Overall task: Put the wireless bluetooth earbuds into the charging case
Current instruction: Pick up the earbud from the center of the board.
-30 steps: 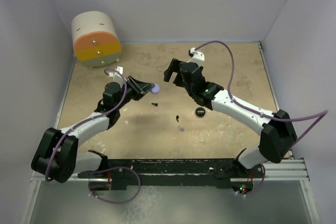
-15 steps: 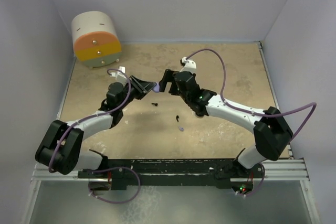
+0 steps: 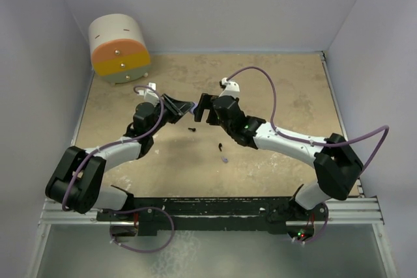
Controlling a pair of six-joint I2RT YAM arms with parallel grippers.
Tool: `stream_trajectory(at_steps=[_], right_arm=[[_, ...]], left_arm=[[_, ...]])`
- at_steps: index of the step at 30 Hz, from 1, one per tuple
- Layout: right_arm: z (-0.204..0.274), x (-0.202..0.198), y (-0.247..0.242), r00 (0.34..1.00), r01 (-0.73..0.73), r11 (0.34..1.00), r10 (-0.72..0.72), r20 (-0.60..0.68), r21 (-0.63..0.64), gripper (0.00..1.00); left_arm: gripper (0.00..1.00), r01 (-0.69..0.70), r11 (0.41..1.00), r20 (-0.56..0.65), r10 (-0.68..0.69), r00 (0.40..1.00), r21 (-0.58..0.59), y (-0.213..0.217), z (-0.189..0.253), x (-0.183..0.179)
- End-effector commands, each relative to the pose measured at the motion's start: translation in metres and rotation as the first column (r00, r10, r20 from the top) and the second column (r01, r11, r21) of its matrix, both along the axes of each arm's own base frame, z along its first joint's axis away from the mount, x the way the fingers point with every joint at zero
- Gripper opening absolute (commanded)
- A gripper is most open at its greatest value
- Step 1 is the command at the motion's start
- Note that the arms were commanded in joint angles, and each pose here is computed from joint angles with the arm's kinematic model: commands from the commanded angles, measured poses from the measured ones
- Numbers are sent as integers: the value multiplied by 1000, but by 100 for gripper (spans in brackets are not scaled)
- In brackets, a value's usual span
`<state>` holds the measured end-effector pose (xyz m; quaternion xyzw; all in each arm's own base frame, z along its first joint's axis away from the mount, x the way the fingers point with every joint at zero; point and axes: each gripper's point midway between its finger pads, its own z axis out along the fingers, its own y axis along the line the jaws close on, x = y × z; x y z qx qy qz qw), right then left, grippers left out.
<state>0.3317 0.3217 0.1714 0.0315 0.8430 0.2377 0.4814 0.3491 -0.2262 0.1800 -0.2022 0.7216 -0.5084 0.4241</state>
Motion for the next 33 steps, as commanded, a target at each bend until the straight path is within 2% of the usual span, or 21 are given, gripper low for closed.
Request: stream_trajectory(at_steps=[1, 28, 33], right_arm=[[16, -4, -4, 999, 12, 999, -13, 30, 53, 100], [-21, 15, -12, 999, 41, 999, -41, -12, -7, 100], [-23, 10, -27, 996, 78, 996, -79, -34, -33, 100]], left_arm=[[0, 5, 999, 82, -2, 997, -38, -3, 27, 4], [0, 56, 993, 92, -46, 995, -107, -7, 40, -17], [0, 21, 994, 94, -11, 996, -106, 1, 44, -15]])
